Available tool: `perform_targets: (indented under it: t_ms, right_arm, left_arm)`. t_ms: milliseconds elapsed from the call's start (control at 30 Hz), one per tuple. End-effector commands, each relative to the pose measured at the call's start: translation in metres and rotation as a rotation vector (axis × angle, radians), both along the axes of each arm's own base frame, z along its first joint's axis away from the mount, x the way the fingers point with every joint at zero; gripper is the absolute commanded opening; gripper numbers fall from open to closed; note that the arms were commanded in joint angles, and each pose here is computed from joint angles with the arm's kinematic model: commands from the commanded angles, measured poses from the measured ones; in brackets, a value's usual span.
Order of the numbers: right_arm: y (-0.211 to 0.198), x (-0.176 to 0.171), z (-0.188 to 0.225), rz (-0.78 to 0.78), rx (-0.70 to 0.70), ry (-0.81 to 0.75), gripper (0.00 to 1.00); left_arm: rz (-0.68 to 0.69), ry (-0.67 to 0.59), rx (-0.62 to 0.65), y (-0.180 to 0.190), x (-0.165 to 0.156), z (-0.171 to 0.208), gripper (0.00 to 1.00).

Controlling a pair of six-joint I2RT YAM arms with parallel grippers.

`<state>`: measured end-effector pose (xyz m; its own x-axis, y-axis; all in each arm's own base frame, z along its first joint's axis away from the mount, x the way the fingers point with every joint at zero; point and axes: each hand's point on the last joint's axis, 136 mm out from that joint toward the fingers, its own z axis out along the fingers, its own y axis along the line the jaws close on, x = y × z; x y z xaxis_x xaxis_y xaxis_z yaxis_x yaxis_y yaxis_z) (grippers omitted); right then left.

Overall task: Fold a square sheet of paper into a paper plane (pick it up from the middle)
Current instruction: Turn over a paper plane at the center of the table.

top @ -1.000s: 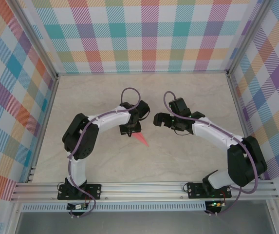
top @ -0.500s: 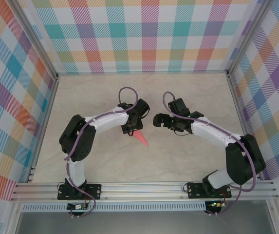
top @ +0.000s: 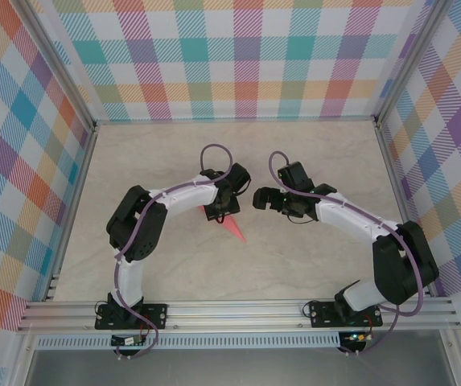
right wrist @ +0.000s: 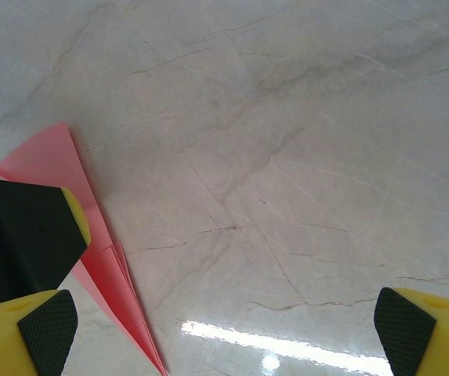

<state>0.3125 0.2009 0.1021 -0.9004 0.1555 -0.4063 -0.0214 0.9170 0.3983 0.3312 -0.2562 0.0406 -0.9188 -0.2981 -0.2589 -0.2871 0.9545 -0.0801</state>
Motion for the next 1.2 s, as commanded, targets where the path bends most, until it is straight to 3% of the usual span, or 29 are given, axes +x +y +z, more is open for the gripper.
perform_targets:
  t_ms: [0, 267, 633, 900, 1000, 1167]
  right_arm:
    - [0.000, -0.001, -0.003, 0.003, -0.004, 0.017, 1.00]
    - [0.002, 0.001, -0.001, 0.003, 0.003, 0.020, 1.00]
    - [0.003, 0.001, -0.001, 0.006, 0.005, 0.025, 0.99]
    - [0.003, 0.003, 0.006, -0.006, 0.013, 0.008, 0.99]
    - [-0.001, 0.004, 0.015, -0.034, 0.034, -0.009, 0.99]
    - [-0.010, 0.005, 0.032, -0.082, 0.092, -0.041, 0.98]
  left_arm:
    - [-0.005, 0.007, 0.031, 0.004, -0.007, 0.004, 0.53]
    - [0.031, -0.018, -0.002, 0.012, -0.017, 0.016, 0.37]
    - [0.041, -0.008, 0.019, 0.016, -0.018, 0.008, 0.27]
    - [0.001, -0.073, 0.017, 0.015, -0.008, 0.036, 0.03]
    - [-0.062, -0.148, -0.047, 0.006, -0.002, 0.068, 0.00]
    - [-0.231, -0.295, -0.315, -0.030, 0.005, 0.114, 0.00]
